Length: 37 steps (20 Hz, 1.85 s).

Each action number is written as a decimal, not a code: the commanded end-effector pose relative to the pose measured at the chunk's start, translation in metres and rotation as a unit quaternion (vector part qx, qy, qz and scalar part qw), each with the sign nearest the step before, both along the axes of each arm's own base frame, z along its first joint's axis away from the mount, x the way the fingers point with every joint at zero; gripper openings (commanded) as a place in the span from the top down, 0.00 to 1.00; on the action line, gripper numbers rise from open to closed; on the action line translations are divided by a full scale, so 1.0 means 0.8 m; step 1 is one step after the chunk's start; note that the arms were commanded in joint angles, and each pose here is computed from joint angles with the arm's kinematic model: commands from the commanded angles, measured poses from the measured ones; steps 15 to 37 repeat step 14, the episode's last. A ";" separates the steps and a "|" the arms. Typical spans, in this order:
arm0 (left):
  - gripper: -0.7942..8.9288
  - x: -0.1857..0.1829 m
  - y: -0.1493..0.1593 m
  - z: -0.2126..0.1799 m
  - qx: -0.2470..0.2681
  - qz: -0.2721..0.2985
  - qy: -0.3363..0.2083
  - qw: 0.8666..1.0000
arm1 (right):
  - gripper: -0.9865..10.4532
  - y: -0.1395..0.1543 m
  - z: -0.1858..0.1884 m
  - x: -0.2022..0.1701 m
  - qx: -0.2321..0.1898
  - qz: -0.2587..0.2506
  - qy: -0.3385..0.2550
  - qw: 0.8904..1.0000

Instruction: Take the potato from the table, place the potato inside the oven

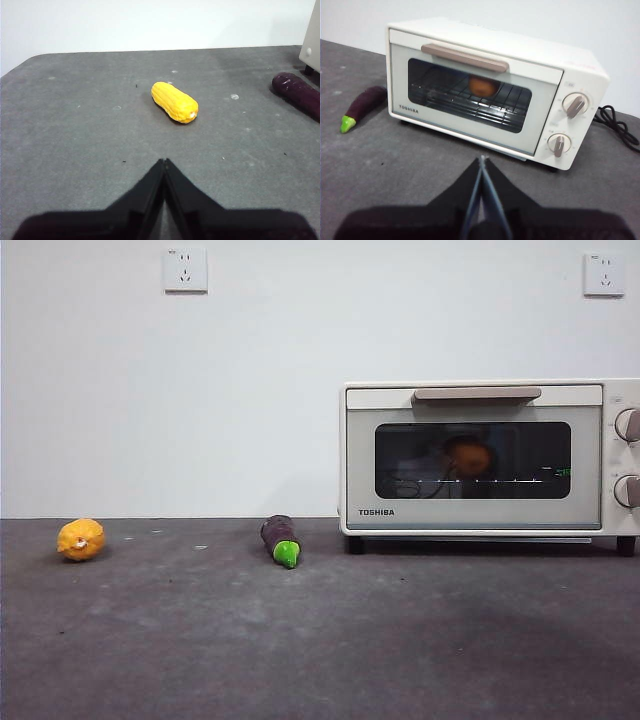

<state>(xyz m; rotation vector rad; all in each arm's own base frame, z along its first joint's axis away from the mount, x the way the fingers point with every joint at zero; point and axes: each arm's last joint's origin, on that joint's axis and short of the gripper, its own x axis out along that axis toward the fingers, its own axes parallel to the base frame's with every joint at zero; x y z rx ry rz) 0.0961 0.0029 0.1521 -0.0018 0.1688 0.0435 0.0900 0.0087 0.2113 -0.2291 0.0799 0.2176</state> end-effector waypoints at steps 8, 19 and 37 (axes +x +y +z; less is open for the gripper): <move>0.92 0.001 0.000 -0.004 -0.003 0.002 0.002 1.000 | 0.91 -0.002 -0.026 0.004 0.013 -0.025 -0.002 1.000; 0.92 0.001 0.000 -0.004 -0.003 0.002 0.002 1.000 | 0.91 -0.003 -0.037 0.006 0.035 -0.043 0.012 0.998; 0.92 0.001 0.000 -0.004 -0.003 0.002 0.002 1.000 | 0.91 -0.003 -0.037 0.006 0.035 -0.043 0.012 0.998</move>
